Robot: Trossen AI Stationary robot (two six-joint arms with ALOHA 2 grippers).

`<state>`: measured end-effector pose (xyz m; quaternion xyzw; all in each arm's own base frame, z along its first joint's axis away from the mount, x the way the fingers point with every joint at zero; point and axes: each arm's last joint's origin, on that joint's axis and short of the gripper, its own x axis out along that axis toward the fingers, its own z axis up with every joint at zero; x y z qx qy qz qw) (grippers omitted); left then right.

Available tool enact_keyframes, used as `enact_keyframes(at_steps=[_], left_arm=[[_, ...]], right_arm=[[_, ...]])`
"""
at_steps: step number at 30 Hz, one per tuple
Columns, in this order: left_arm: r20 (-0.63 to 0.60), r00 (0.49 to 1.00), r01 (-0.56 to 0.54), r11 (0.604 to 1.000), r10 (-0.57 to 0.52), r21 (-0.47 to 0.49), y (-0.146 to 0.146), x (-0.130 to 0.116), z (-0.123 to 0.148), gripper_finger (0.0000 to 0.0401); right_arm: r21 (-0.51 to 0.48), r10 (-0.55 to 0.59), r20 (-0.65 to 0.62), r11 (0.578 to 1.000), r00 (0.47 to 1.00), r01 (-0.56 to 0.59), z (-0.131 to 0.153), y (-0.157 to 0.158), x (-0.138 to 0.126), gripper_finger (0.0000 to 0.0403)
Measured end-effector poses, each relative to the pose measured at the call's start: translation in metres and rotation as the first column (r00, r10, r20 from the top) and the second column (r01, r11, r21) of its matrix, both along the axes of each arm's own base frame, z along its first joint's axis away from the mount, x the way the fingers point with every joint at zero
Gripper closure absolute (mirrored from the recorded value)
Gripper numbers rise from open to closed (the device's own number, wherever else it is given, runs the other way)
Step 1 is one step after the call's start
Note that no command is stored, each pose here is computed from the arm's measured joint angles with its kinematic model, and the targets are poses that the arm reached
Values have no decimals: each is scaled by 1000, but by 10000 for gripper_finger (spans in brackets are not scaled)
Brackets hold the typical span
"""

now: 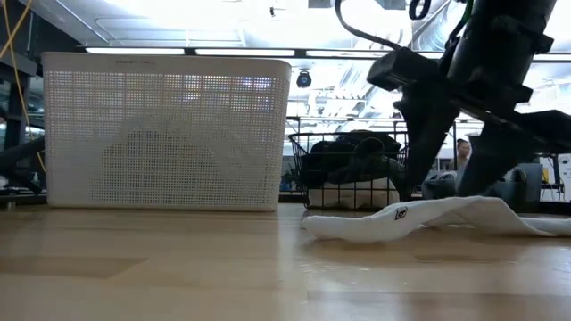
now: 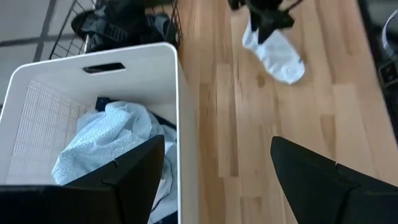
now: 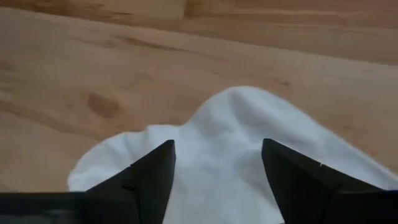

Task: Pick & Place Cloths
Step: Put the white sock into the black bin

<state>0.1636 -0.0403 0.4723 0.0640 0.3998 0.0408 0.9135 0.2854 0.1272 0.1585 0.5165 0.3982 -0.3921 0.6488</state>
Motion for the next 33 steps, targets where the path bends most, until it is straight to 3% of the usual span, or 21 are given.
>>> enact_keyframes(at_steps=[6, 16, 21, 30, 33], left_arm=[[121, 992, -19, 998, 27, -63, 7, -24, -16, 112], [184, 981, -13, 975, 55, -221, 12, -48, -62, 112], [172, 983, -14, 970, 57, -241, 13, -52, -83, 112], [201, 978, -11, 968, 63, -252, 11, -45, -101, 112], [207, 976, -9, 967, 63, -253, 10, -43, -103, 112]], right_arm=[[42, 33, -59, 999, 998, -30, -6, 2, -1, 161], [103, 75, -160, 993, 984, -59, -30, 7, 3, 192], [112, 82, -205, 992, 975, -60, -33, 6, 0, 241], [145, 112, -276, 987, 955, -73, -35, 4, -5, 385], [152, 116, -277, 985, 954, -76, -35, 3, -4, 395]])
